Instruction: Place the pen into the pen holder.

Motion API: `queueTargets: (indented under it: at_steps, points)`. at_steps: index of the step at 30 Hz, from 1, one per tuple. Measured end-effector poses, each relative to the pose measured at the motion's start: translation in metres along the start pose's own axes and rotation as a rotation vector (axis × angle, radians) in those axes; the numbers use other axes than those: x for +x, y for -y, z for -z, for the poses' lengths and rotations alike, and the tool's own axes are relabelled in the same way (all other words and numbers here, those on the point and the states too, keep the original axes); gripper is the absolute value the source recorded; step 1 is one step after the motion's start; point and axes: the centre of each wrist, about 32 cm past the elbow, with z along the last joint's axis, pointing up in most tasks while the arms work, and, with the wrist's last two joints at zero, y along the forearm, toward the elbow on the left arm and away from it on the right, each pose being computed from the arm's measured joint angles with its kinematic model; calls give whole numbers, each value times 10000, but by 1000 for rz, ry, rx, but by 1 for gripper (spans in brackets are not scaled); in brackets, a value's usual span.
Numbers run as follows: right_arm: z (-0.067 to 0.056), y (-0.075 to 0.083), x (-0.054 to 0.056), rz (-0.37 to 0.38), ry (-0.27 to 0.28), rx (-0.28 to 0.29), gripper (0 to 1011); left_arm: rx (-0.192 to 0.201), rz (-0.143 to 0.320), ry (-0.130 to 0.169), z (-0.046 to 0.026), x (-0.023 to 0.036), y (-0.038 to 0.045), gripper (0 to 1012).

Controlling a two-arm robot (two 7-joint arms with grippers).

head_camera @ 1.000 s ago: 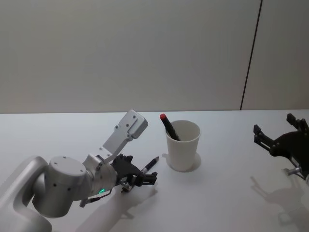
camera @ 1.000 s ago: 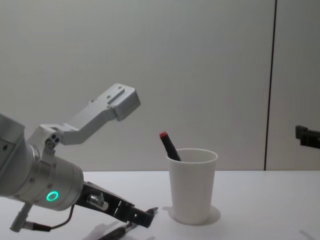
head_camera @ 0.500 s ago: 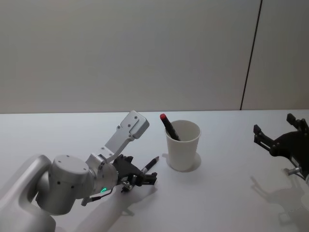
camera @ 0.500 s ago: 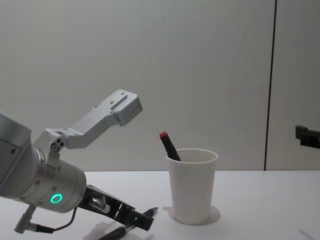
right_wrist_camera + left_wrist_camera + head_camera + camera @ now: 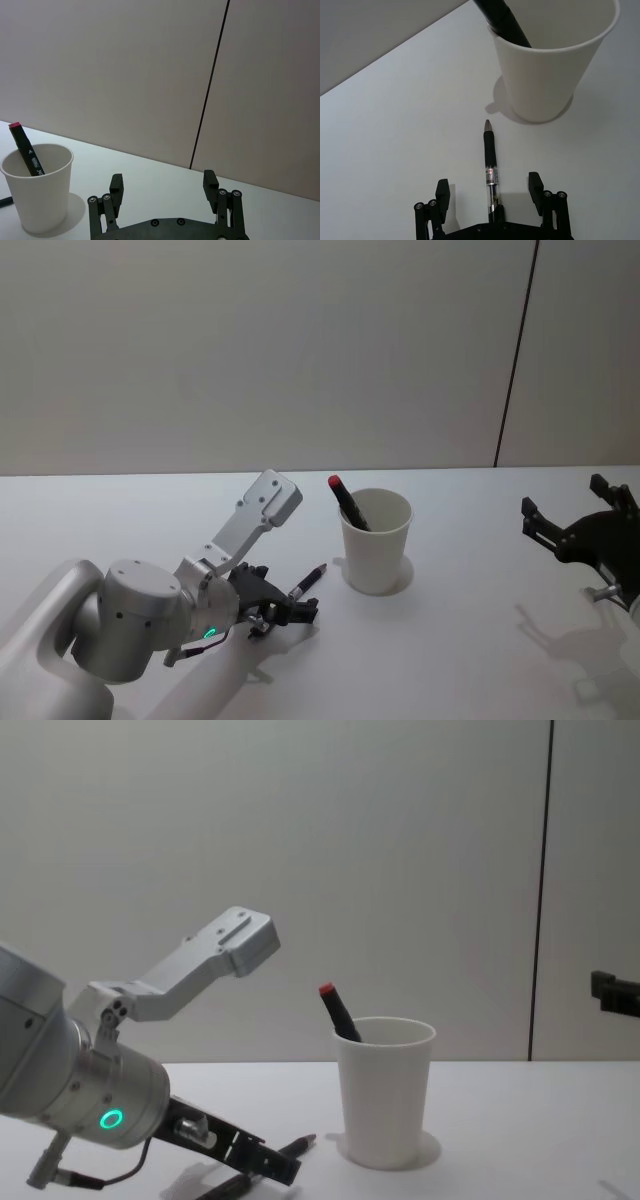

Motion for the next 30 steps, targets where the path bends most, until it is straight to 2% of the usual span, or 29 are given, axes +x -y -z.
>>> queueTargets:
  at_steps: [17, 30]
  points:
    - [0, 0, 0, 0, 0, 0, 1002, 2, -11, -69, 27, 49, -16, 1004]
    - [0, 0, 0, 0, 0, 0, 1002, 14, -5, -83, 47, 38, -20, 1004]
